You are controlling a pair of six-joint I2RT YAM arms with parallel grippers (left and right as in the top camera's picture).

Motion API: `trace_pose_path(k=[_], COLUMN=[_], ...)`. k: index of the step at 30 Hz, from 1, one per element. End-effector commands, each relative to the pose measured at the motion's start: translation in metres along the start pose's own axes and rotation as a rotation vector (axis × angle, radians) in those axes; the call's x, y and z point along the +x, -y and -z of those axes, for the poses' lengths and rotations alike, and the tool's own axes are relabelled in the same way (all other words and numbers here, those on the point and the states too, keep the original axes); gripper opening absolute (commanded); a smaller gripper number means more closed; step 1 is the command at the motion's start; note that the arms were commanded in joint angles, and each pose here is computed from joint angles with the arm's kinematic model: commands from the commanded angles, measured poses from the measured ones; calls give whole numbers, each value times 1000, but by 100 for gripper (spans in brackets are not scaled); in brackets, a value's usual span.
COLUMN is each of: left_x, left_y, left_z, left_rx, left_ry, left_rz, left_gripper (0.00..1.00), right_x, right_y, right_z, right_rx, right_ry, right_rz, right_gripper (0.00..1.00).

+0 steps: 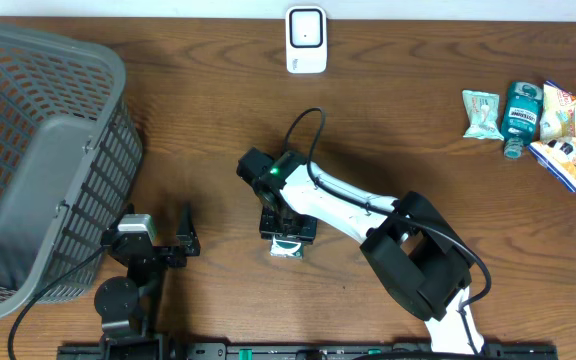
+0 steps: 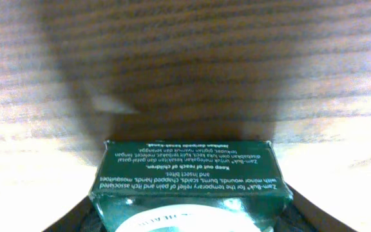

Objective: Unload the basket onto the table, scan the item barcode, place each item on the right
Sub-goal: 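Lift the Zam-Buk tin and hold it in front of the white scanner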

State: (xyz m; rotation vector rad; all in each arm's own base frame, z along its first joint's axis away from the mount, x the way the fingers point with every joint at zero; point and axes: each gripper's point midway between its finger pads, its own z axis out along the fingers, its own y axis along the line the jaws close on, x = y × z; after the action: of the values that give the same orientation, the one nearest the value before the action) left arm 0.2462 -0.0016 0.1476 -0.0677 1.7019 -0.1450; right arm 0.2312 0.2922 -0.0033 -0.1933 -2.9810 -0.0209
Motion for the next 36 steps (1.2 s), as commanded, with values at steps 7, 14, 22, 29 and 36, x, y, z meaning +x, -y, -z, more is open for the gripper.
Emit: trace_pose_path(k=[7, 14, 22, 29, 36], left_x=[16, 16, 16, 16, 16], left_y=[0, 0, 0, 0, 0], left_z=[-1, -1, -1, -1, -1], left_rx=[7, 7, 7, 6, 7], left_ry=[-48, -48, -47, -48, -48], left_rz=[5, 5, 5, 5, 5], left_gripper=[98, 98, 98, 98, 98], right_x=[-21, -26, 13, 26, 10], right_y=[41, 33, 35, 42, 35], right_z=[18, 63, 86, 93, 88], right_rx=[153, 48, -102, -113, -141], right_ry=[-80, -147, -389, -465, -402], right_rz=[180, 282, 376, 386, 365], right_gripper=[39, 38, 38, 39, 36])
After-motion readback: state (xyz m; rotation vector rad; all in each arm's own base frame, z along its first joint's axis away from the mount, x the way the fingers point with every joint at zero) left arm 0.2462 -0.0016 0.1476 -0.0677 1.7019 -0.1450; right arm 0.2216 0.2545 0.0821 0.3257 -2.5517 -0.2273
